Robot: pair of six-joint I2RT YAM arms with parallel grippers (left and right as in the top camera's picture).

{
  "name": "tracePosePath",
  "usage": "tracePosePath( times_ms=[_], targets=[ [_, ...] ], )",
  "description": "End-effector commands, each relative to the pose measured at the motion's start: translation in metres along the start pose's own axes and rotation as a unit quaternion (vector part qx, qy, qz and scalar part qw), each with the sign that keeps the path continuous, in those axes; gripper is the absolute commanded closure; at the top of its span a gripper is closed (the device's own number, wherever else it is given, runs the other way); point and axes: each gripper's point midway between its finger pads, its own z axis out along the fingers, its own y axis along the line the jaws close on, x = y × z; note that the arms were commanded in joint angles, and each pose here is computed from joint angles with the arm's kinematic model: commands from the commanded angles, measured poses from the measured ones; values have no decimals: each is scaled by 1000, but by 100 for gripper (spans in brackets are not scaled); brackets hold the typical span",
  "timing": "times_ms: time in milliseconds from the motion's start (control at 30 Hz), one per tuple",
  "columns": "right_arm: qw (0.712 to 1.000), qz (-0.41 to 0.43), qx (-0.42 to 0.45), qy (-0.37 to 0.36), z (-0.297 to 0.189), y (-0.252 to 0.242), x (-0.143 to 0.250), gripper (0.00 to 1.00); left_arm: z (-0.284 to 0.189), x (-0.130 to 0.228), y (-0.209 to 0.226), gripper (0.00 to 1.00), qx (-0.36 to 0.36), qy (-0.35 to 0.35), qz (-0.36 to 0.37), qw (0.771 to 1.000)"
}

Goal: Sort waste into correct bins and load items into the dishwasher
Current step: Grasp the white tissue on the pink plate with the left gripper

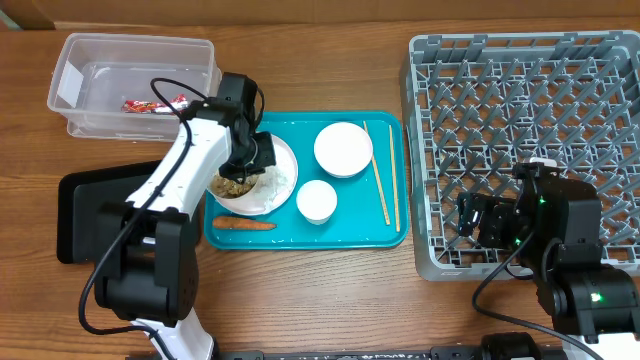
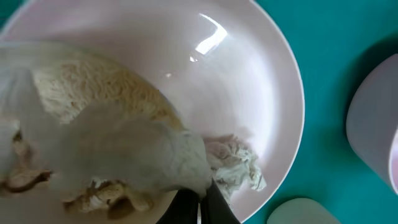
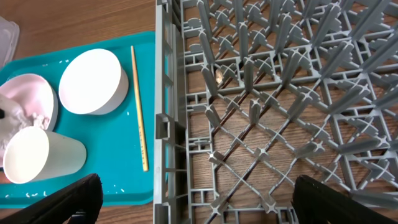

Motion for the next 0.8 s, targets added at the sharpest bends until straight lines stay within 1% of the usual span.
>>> tracePosePath(
  times_ms=[0, 200, 767],
  targets=[
    [1000, 1, -5, -17, -8, 3, -10, 0, -26, -22, -4, 96, 0, -35, -5, 999],
    [1000, 1, -5, -16, -8, 3, -10, 0, -51, -36, -13, 96, 8, -54, -4, 998],
    [1000, 2, -4, -10, -8, 3, -7, 0, -49, -29, -10, 96, 2, -40, -5, 999]
  ],
)
